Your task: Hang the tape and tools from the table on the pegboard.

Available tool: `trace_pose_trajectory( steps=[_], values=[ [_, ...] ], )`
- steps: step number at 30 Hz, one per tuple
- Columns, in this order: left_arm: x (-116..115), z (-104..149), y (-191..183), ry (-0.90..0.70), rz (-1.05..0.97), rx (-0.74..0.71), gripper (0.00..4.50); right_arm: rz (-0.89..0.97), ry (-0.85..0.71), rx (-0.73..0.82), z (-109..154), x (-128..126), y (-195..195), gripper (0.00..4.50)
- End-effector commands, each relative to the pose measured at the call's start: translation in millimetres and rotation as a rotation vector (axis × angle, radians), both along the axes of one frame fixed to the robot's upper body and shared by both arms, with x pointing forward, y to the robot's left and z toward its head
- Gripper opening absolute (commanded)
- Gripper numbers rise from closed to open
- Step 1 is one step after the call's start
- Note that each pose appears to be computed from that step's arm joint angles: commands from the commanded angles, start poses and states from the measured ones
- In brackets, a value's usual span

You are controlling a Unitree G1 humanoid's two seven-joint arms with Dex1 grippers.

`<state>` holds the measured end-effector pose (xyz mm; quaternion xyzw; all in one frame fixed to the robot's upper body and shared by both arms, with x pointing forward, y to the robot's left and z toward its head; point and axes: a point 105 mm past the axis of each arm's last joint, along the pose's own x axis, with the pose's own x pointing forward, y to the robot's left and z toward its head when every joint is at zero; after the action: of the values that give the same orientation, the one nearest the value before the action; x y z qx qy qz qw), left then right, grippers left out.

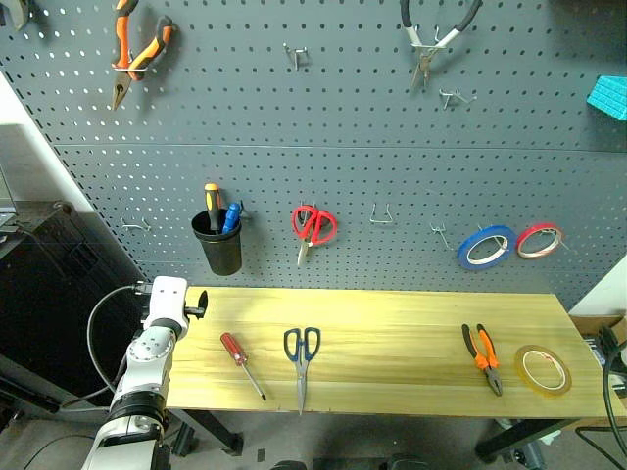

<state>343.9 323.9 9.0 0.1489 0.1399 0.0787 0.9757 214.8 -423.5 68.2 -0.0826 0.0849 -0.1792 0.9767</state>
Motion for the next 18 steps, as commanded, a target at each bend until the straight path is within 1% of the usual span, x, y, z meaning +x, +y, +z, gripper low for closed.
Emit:
trace_pose_trajectory(
  steps=[1, 10, 15, 18],
  values=[
    [1.4, 12.5, 8.4, -0.039, 0.016, 0.049, 4.29, 0.030, -0.047, -0.058, 21.3, 7.4, 1.0, 4.50],
    [-3.7, 4.5, 6.3, -0.019, 0.017, 0.036, 4.29, 0.079, -0.018, -0.070, 18.4, 10.3, 10.5, 4.50],
    [-7.9, 1.4, -5.4, -0.007, -0.050, 0.034, 4.29, 0.118, 0.023, -0.052, 10.6, 12.1, 23.5, 4.50],
    [-10.7, 2.6, -25.2, -0.001, -0.157, 0.049, 4.29, 0.149, 0.067, -0.030, 3.7, 13.7, 36.2, 4.50]
  ],
)
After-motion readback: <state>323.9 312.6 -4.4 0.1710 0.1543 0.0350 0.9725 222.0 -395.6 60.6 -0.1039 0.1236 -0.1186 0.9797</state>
